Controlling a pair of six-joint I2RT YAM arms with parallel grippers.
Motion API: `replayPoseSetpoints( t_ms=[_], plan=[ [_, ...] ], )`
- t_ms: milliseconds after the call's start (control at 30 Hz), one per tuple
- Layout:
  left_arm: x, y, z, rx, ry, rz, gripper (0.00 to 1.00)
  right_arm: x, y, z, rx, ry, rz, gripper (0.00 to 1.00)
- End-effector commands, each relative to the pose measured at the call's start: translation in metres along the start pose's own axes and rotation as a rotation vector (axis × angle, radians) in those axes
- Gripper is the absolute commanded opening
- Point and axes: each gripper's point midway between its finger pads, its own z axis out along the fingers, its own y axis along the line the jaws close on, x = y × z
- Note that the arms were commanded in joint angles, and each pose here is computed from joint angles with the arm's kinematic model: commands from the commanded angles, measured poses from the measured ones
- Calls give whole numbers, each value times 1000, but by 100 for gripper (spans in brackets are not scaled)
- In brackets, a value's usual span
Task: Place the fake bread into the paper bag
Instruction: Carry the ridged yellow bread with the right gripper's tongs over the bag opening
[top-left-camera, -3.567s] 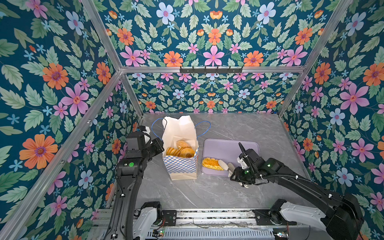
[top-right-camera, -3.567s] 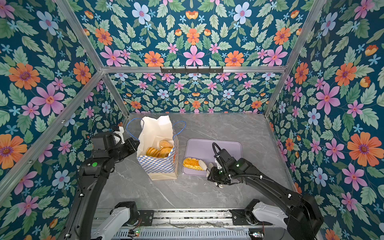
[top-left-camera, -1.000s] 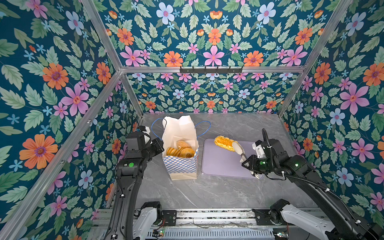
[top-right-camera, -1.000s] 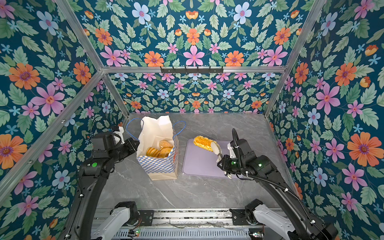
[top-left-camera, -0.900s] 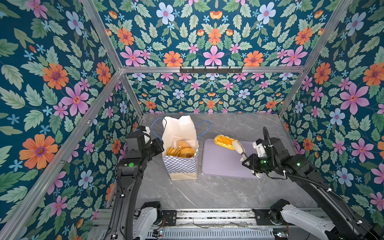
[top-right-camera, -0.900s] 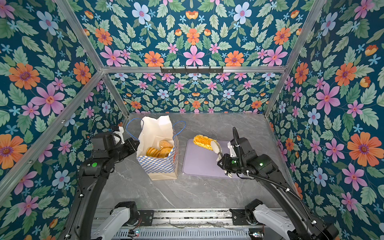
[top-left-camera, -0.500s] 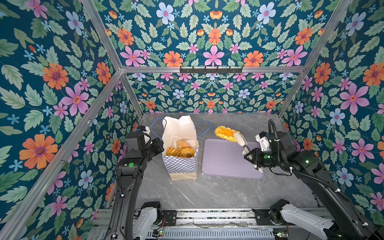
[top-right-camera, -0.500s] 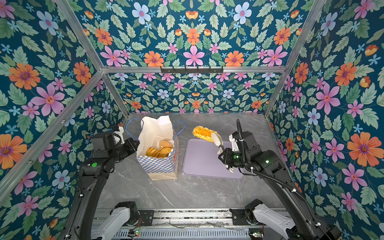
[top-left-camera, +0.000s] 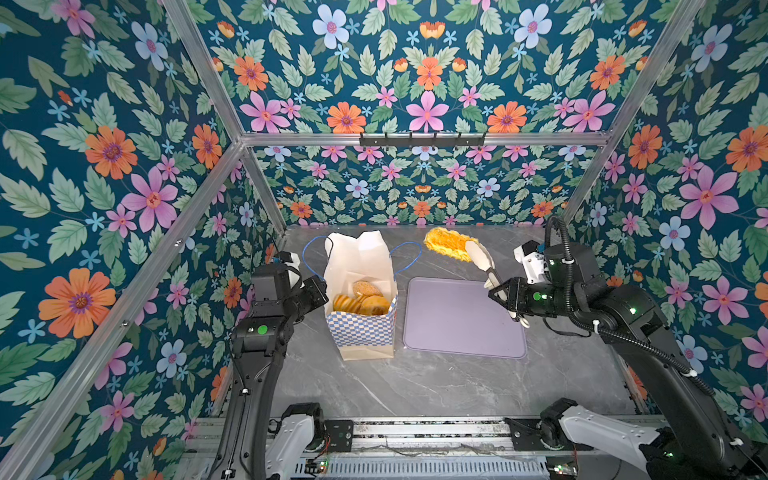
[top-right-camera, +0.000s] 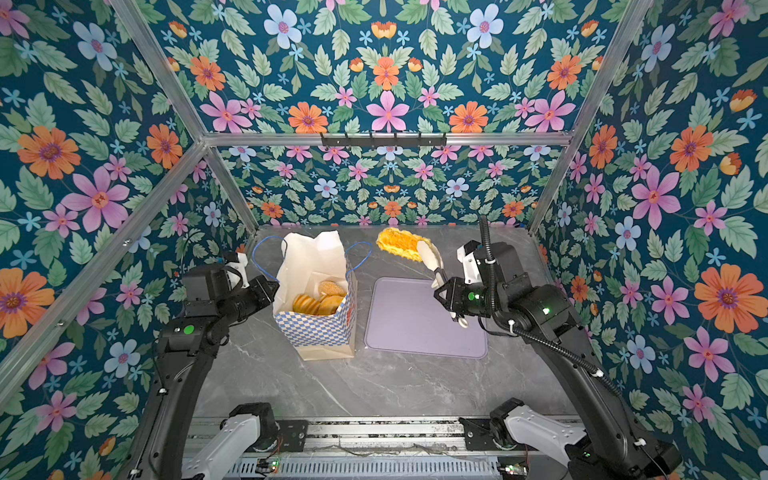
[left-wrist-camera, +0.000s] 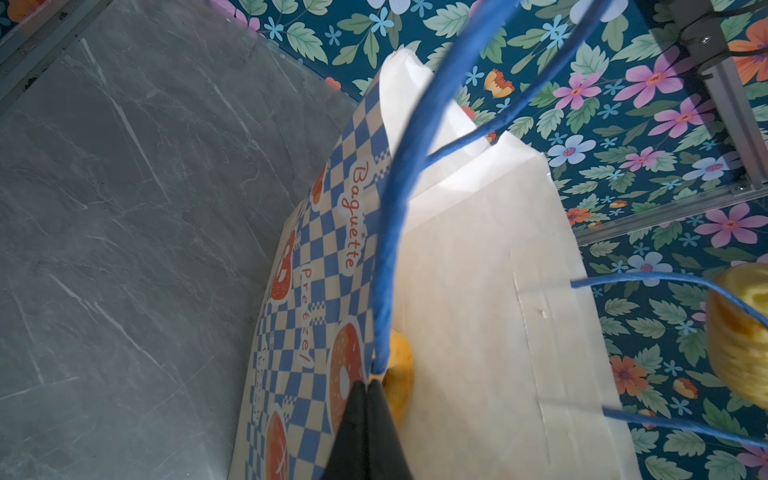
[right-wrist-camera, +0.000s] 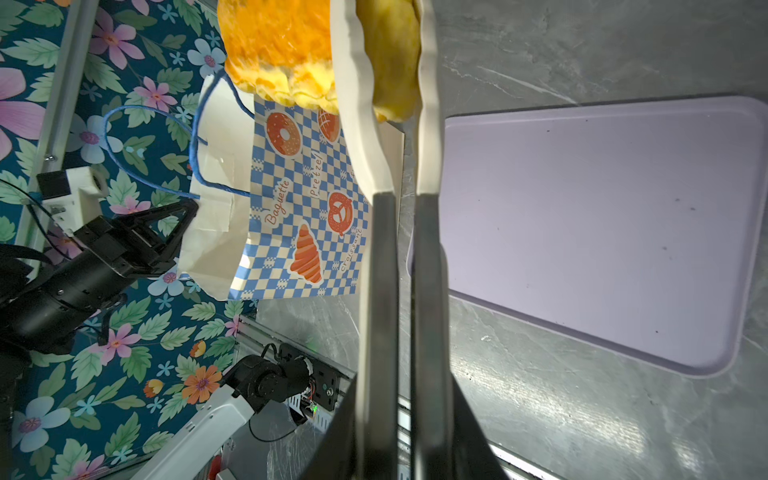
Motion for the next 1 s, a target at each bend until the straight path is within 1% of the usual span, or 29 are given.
replayPoseSetpoints(
  t_ms=[0, 467, 733, 967],
  plan=[
    [-5, -4, -3, 14, -17, -1, 5, -16, 16, -6, -50, -52, -37, 27],
    [-5, -4, -2, 13, -18, -5, 5, -43, 57, -10, -190, -86, -63, 24],
    [-5, -3, -1, 11, -16, -10, 5, -43, 83, -7, -237, -73, -113, 24],
    [-4, -3, 0, 10, -15, -11, 5, -35, 110, 7, -275, -26, -166, 24]
  ],
)
